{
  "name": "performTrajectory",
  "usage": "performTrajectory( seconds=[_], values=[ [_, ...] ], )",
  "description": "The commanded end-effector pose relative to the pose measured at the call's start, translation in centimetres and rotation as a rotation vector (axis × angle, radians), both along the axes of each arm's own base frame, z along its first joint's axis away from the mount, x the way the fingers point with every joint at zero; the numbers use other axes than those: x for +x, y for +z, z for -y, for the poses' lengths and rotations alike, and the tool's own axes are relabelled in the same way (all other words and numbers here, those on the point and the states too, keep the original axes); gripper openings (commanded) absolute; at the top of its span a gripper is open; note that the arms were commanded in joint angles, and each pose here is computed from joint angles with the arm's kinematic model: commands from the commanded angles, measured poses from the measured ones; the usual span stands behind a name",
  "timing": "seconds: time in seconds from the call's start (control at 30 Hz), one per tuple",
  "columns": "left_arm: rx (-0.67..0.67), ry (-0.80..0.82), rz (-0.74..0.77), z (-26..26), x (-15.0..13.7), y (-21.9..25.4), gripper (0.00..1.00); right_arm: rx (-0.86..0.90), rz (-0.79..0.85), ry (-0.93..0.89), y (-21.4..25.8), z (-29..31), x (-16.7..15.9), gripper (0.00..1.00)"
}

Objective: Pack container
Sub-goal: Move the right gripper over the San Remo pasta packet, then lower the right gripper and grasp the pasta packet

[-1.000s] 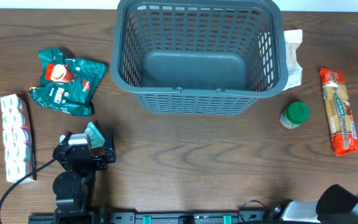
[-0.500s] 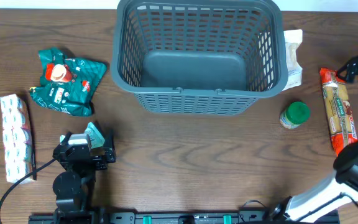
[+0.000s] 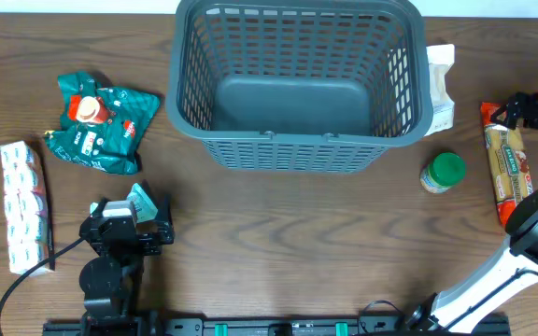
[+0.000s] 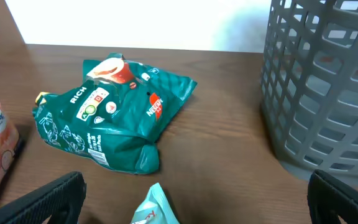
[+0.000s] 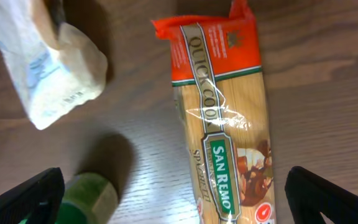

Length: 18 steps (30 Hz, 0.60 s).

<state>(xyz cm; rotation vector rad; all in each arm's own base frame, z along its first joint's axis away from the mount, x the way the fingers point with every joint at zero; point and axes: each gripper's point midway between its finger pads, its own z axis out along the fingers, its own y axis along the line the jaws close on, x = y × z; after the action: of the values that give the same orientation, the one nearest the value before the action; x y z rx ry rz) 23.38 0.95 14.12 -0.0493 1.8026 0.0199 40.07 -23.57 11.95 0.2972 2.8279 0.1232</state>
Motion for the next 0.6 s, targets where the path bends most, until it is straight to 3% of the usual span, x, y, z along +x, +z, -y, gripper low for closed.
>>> performTrajectory(
  seconds=[0.0,0.27,0.57],
  values=[
    [0.006,-0.009,-0.025,0.1,0.0,-1.2,0.99,-0.020,-0.062,0.000,-2.1,0.6,-1.3,0.99],
    [0.006,-0.009,-0.025,0.1,0.0,-1.2,0.99,-0.076,-0.169,-0.114,-5.6,1.9,-3.7,0.99],
    [0.006,-0.009,-0.025,0.1,0.0,-1.2,0.98,-0.104,-0.140,-0.138,-5.9,4.3,-4.3,0.99]
  ],
)
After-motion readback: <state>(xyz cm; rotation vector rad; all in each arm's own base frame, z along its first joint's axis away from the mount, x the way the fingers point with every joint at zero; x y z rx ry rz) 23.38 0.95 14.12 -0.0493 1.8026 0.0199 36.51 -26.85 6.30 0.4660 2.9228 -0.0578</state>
